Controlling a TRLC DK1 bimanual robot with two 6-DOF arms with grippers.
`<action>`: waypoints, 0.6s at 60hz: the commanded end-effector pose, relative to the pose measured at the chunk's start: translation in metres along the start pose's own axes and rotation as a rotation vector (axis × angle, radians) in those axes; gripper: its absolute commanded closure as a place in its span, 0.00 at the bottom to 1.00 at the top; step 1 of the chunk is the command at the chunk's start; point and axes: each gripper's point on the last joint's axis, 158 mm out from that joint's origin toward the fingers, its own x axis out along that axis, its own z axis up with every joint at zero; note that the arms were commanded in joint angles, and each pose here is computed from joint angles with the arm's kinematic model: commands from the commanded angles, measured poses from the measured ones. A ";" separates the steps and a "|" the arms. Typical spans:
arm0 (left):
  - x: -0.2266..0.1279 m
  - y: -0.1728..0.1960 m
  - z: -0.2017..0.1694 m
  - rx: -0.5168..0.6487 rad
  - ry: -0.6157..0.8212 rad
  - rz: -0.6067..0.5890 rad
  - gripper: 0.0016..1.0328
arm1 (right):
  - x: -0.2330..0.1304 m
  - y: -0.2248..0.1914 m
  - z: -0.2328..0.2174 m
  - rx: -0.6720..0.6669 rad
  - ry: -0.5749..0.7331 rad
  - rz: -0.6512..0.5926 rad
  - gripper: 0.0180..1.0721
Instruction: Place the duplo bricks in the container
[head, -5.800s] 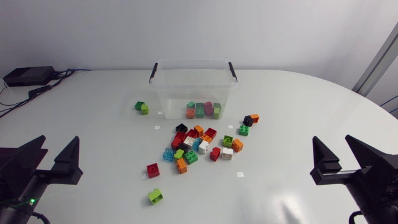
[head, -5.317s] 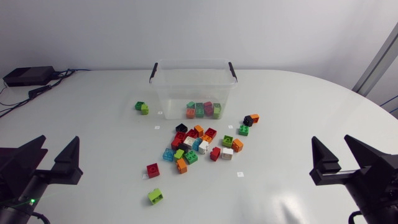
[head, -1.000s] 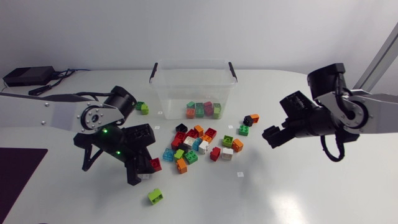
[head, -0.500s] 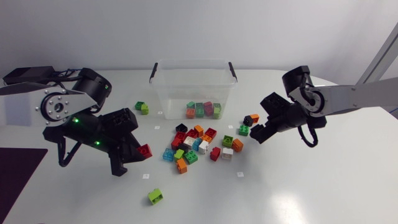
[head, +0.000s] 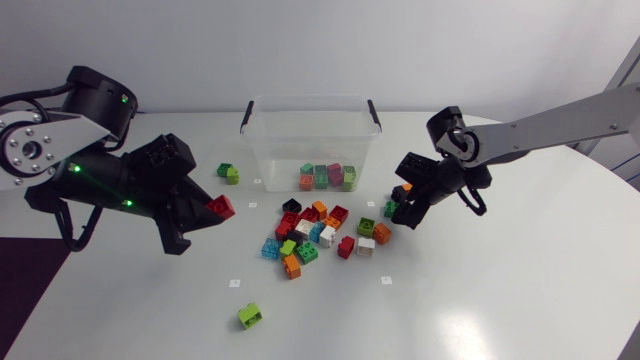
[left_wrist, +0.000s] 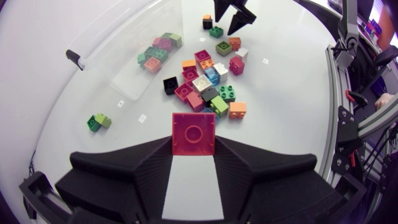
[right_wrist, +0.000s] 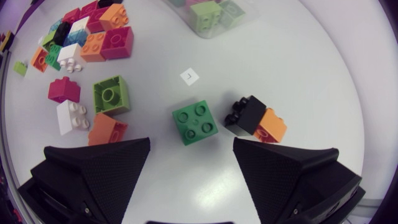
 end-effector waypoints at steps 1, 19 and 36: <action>-0.012 0.010 0.016 -0.015 -0.050 0.037 0.69 | 0.012 0.011 0.000 -0.088 0.028 0.056 0.08; -0.025 0.020 0.034 -0.031 -0.106 0.086 0.69 | 0.026 0.017 0.000 -0.165 0.057 0.134 0.19; -0.039 0.036 0.057 -0.068 -0.174 0.137 0.69 | 0.032 0.007 0.003 -0.166 0.049 0.156 0.32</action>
